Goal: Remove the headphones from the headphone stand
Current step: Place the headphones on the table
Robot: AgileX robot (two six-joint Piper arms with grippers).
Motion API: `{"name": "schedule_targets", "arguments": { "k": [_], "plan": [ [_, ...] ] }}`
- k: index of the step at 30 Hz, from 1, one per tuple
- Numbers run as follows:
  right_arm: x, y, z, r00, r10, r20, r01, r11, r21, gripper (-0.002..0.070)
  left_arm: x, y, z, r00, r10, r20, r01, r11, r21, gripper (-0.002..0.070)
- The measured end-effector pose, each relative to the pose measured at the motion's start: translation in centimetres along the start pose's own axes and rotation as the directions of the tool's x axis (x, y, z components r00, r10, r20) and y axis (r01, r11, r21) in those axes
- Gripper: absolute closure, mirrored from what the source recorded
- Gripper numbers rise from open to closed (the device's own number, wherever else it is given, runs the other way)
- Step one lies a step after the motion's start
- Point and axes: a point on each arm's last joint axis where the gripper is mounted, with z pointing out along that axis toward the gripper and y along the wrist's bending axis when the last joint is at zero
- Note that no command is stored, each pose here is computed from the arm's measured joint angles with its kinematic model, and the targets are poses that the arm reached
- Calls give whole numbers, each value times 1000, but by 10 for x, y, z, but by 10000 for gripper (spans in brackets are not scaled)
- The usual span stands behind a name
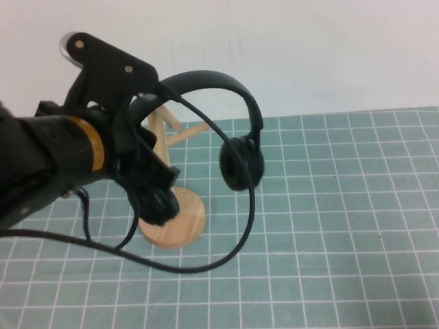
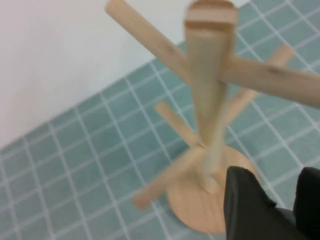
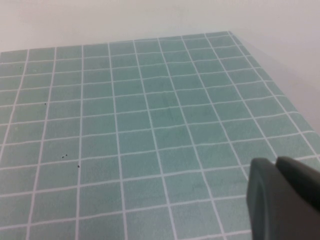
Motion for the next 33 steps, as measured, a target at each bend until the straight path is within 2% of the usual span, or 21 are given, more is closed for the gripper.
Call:
{"name": "schedule_targets", "arguments": {
  "k": [3,7,12,15,22,33],
  "plan": [
    [0,0,0,1000,0,0,0,1000,0,685,4,-2,-9,999,-20,-32,22,998,55,496],
    [0,0,0,1000,0,0,0,1000,0,685,16,-12,-14,985,-3,-171,29,987,156,496],
    [0,0,0,1000,0,0,0,1000,0,685,31,-32,-24,939,56,-339,50,954,296,496],
    [0,0,0,1000,0,0,0,1000,0,685,38,-40,-27,904,80,-420,77,936,343,496],
    [0,0,0,1000,0,0,0,1000,0,685,65,-55,10,841,106,-530,98,934,343,496],
    [0,0,0,1000,0,-2,0,1000,0,685,84,-58,73,772,43,-634,174,945,276,496]
  ]
}}
